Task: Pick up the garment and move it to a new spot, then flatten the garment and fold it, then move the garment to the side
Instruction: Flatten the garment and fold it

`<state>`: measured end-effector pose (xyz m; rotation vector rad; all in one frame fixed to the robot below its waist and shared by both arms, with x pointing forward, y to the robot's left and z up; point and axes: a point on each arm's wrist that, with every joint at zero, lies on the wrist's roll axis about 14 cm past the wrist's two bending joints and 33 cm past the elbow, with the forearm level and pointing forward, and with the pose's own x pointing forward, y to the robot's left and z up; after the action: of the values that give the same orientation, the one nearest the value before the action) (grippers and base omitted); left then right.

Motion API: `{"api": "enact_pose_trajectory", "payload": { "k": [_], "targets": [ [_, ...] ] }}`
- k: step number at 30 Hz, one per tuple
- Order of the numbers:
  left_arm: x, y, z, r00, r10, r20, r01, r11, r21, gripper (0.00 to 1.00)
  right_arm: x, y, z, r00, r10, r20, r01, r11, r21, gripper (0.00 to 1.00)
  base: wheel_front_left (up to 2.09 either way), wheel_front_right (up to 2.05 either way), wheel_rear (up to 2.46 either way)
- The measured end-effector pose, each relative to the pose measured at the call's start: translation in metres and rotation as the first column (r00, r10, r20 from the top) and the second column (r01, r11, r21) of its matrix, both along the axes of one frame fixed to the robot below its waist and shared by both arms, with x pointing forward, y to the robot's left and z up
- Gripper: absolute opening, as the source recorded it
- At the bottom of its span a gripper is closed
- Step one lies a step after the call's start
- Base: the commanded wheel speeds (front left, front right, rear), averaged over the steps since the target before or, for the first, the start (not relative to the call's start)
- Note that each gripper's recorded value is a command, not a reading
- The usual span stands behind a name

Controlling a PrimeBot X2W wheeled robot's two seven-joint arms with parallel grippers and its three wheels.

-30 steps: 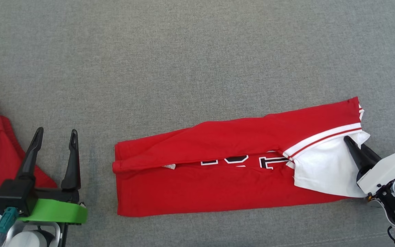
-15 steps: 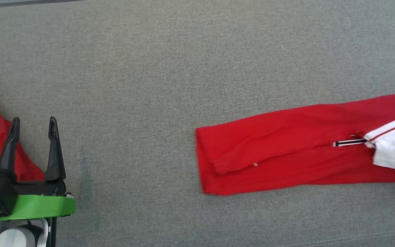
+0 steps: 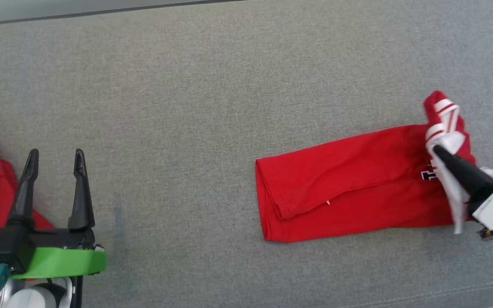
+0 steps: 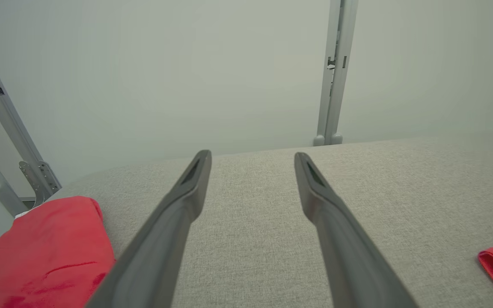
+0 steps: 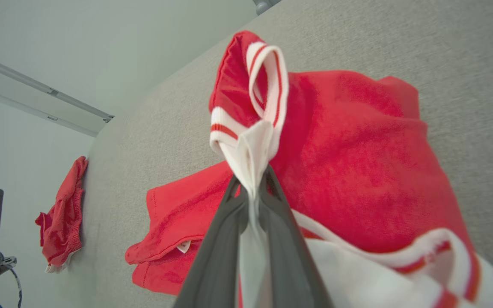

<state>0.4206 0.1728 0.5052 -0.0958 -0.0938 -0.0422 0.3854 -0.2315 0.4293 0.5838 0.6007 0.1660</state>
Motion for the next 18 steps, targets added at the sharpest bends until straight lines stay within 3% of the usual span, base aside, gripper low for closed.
{"api": "enact_pose_trajectory", "payload": {
  "k": [4, 7, 12, 18],
  "targets": [
    [-0.001, -0.010, 0.002, 0.999, -0.035, 0.007, 0.035, 0.999, -0.013, 1.00, -0.013, 0.071, 0.007, 0.985, 0.174, 0.022, -0.175, 0.981, 0.079, 0.00, 0.00, 0.00, 0.00],
    [-0.001, -0.016, 0.002, 0.999, -0.053, 0.006, 0.053, 0.998, -0.027, 1.00, -0.022, 0.108, 0.005, 0.967, 0.252, 0.041, -0.254, 0.964, 0.082, 0.00, 0.00, 0.00, 0.00],
    [0.000, -0.039, 0.003, 0.992, -0.128, 0.016, 0.129, 0.990, -0.058, 1.00, -0.013, 0.156, 0.011, 0.955, 0.273, 0.112, -0.282, 0.957, 0.074, 0.00, 0.00, 0.00, 0.00],
    [-0.001, -0.043, -0.003, 0.990, -0.139, 0.000, 0.138, 0.988, -0.070, 1.00, -0.003, 0.201, 0.010, 0.938, 0.313, 0.148, -0.321, 0.947, 0.030, 0.00, 0.00, 0.00, 0.00]
  ]
}}
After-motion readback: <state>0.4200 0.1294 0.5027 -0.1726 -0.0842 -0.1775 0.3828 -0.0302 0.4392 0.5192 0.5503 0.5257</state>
